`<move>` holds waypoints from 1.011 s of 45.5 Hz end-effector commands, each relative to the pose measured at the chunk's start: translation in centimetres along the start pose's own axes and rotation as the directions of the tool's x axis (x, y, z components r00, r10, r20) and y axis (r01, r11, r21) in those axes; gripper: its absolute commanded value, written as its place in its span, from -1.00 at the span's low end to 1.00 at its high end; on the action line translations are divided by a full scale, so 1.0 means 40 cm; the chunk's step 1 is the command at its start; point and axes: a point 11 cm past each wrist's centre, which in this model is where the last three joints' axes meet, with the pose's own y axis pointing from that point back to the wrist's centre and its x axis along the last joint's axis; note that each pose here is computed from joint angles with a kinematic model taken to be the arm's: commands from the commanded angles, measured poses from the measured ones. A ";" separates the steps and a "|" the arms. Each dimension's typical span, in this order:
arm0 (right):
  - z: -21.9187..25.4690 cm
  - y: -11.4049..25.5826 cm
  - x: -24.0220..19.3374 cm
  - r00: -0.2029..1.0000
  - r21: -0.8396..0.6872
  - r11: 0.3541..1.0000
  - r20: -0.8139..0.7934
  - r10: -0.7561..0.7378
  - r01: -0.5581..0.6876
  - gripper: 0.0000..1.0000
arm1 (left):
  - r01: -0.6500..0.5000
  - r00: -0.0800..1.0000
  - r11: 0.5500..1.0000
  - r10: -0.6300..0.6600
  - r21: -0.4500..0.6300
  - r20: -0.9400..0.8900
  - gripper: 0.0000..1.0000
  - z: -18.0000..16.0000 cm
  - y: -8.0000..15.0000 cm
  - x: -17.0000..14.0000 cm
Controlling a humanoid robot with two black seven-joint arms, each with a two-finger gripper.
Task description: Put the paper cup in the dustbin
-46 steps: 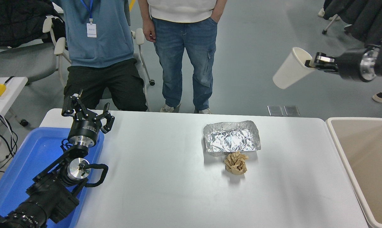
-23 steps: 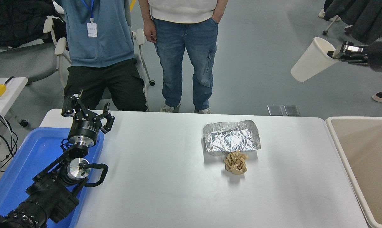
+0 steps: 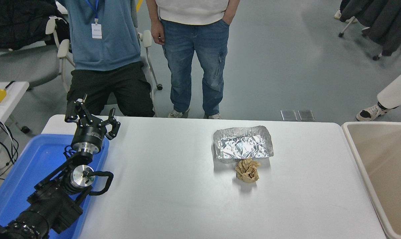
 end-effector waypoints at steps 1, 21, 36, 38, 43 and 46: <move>0.198 0.026 -0.106 0.998 -0.170 0.984 0.026 0.053 -0.048 -1.00 | 0.000 1.000 1.000 0.000 0.000 0.000 1.00 0.000 0.000 0.000; 0.388 0.016 -0.272 0.983 -0.391 0.909 0.046 0.177 -0.145 -1.00 | -0.001 1.000 1.000 0.001 0.000 0.001 1.00 0.000 0.000 0.000; 0.343 -0.057 -0.422 0.978 -0.397 0.903 0.059 0.201 -0.162 -1.00 | 0.000 1.000 1.000 0.000 -0.002 0.000 1.00 0.000 0.000 0.000; 0.333 -0.067 -0.443 0.977 -0.398 0.902 0.055 0.208 -0.169 -1.00 | 0.000 1.000 1.000 0.000 0.000 0.000 1.00 0.000 0.000 0.000; 0.310 -0.088 -0.475 0.973 -0.403 0.897 0.060 0.224 -0.182 -1.00 | 0.000 1.000 1.000 0.000 0.000 0.000 1.00 0.000 0.000 0.000; 0.300 -0.096 -0.490 0.965 -0.406 0.894 0.089 0.245 -0.190 -1.00 | 0.000 1.000 1.000 0.000 -0.002 0.000 1.00 0.000 0.000 0.000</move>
